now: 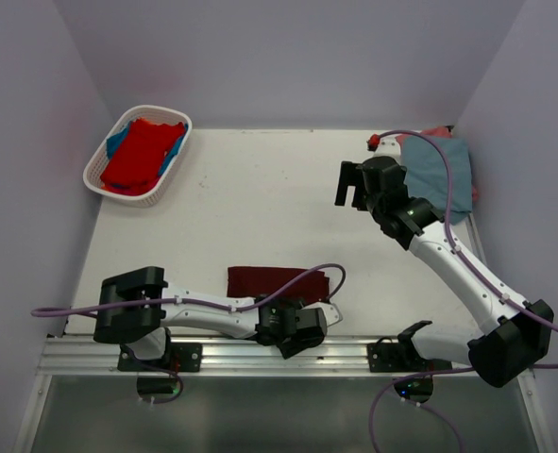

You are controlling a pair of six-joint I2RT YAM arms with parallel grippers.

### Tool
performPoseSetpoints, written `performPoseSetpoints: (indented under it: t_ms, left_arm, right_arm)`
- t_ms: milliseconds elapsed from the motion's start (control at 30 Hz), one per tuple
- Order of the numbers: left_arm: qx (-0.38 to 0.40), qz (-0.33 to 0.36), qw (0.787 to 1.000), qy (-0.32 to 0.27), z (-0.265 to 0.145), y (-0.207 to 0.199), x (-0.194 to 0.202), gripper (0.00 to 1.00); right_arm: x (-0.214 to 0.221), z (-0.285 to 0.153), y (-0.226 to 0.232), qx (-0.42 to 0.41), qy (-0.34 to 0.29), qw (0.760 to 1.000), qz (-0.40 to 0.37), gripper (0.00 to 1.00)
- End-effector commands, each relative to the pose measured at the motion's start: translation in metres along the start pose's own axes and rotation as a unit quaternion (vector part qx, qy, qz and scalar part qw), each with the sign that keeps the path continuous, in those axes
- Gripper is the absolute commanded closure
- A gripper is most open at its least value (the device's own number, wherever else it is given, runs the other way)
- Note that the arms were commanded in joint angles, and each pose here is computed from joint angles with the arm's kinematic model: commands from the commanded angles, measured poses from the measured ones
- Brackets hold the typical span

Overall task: Fold and stack the t-shirts
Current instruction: Move the tshirt to the center of the board, then flatten out the tshirt

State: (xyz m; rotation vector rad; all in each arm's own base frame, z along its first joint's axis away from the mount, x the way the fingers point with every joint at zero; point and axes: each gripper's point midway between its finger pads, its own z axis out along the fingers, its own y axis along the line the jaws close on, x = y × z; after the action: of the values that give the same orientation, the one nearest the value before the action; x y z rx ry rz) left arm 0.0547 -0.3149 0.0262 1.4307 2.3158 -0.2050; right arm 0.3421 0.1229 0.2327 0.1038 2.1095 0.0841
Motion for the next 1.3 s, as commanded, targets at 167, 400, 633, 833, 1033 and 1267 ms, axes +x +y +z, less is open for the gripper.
performPoseSetpoints:
  t_ms: [167,400,633,833,1033,1267]
  left_arm:
    - [0.069,0.047,0.993,-0.089,-0.017,-0.03,-0.053,0.35]
    - [0.061,0.068,0.99,-0.109,-0.012,-0.03,-0.066,0.35]
    - [0.058,0.08,0.991,-0.089,0.008,-0.032,-0.056,0.35]
    - [0.057,0.08,0.991,-0.09,0.012,-0.031,-0.056,0.5]
    - [0.038,0.073,0.992,-0.097,0.012,-0.024,-0.06,1.0]
    - [-0.062,0.037,0.99,-0.119,-0.005,0.012,-0.08,1.0]
  right_arm:
    - [-0.001,0.0,-0.004,0.011,-0.007,1.0,-0.001,0.01]
    - [-0.002,0.001,-0.006,0.015,-0.009,1.0,-0.004,0.01]
    - [0.0,0.001,-0.008,0.021,-0.009,1.0,-0.006,0.01]
    - [0.0,0.0,-0.01,0.024,-0.01,1.0,-0.006,0.01]
    - [-0.003,-0.004,-0.012,0.025,-0.015,1.0,-0.003,0.01]
    - [-0.006,-0.01,-0.025,0.055,-0.027,0.998,0.006,0.01]
